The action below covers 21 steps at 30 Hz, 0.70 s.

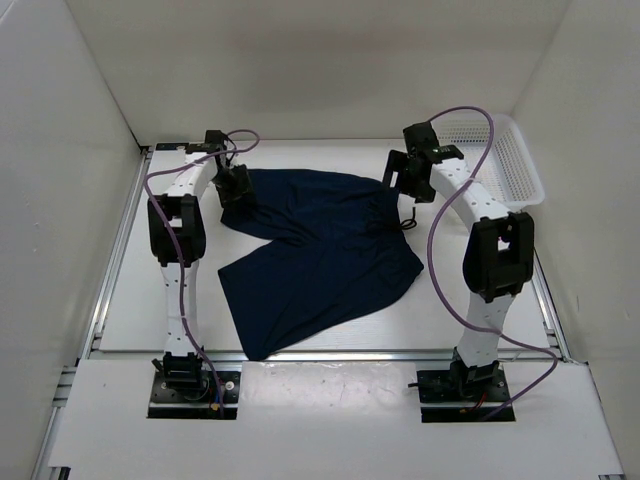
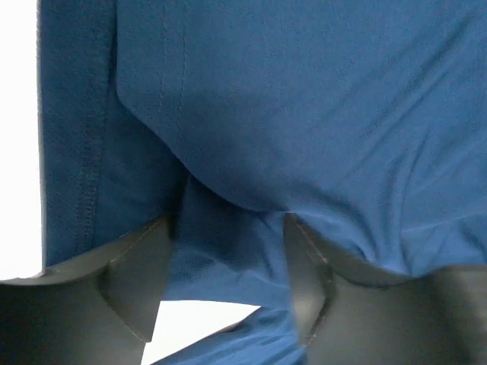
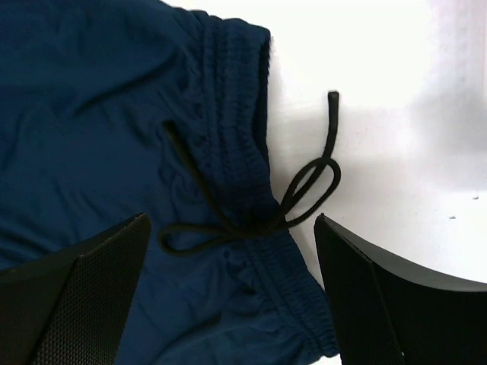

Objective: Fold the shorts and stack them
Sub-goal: Flatten the shorts out

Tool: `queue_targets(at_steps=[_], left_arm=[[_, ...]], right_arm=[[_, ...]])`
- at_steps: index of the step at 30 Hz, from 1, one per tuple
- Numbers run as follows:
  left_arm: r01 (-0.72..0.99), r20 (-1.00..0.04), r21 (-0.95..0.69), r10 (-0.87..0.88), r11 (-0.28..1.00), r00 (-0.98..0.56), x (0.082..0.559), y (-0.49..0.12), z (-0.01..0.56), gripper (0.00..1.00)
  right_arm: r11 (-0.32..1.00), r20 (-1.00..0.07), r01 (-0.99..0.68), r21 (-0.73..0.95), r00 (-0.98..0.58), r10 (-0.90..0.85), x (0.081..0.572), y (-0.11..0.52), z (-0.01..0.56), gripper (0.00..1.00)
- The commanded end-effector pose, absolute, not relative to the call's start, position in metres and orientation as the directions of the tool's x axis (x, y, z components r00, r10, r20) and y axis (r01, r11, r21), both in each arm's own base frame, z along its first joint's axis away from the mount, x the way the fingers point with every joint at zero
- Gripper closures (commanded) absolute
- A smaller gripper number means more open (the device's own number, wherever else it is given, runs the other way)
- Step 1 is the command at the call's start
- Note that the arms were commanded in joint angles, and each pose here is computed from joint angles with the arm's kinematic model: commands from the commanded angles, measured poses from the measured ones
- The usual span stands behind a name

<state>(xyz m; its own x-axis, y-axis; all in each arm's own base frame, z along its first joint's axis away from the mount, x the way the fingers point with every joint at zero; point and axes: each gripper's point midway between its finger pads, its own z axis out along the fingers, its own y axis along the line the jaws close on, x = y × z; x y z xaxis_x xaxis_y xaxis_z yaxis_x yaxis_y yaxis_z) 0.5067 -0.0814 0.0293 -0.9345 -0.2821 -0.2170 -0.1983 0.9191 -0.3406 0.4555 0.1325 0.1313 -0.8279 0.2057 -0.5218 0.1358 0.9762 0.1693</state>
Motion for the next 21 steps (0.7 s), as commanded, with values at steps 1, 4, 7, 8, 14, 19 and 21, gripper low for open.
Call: queue_targets(at_steps=[1,4,7,8,14,19,21], left_arm=[[-0.196,-0.255,-0.307,-0.279,0.931,-0.926,0.506,-0.075,0.044,0.39],[-0.224,-0.237,-0.294,-0.297,0.929,-0.925,0.504,-0.073,0.036,0.62],[-0.246,-0.261,-0.251,-0.31,0.936,-0.914,0.502,-0.064,0.044,0.9],[-0.252,-0.285,-0.228,-0.312,0.94,-0.907,0.504,-0.059,0.051,0.9],[-0.3,-0.36,-0.148,-0.334,0.942,-0.871,0.484,-0.038,0.106,0.9],[-0.344,-0.335,-0.142,-0.372,0.928,-0.866,0.46,-0.022,0.113,0.9],[-0.368,-0.311,-0.123,-0.388,0.921,-0.867,0.447,-0.016,0.107,0.9]], right_arm=[[0.976,-0.568,0.118,0.182,-0.798,0.203,0.451,0.131,0.156,0.08],[0.977,-0.577,0.109,0.181,-0.793,0.195,0.448,0.129,0.161,0.08],[0.977,-0.577,0.109,0.181,-0.793,0.195,0.446,0.129,0.162,0.08],[0.978,-0.58,0.114,0.174,-0.791,0.196,0.444,0.127,0.165,0.08],[0.982,-0.571,0.114,0.153,-0.8,0.182,0.438,0.122,0.158,0.08],[0.984,-0.563,0.109,0.142,-0.809,0.171,0.431,0.12,0.154,0.08],[0.984,-0.555,0.11,0.138,-0.815,0.169,0.428,0.119,0.15,0.08]])
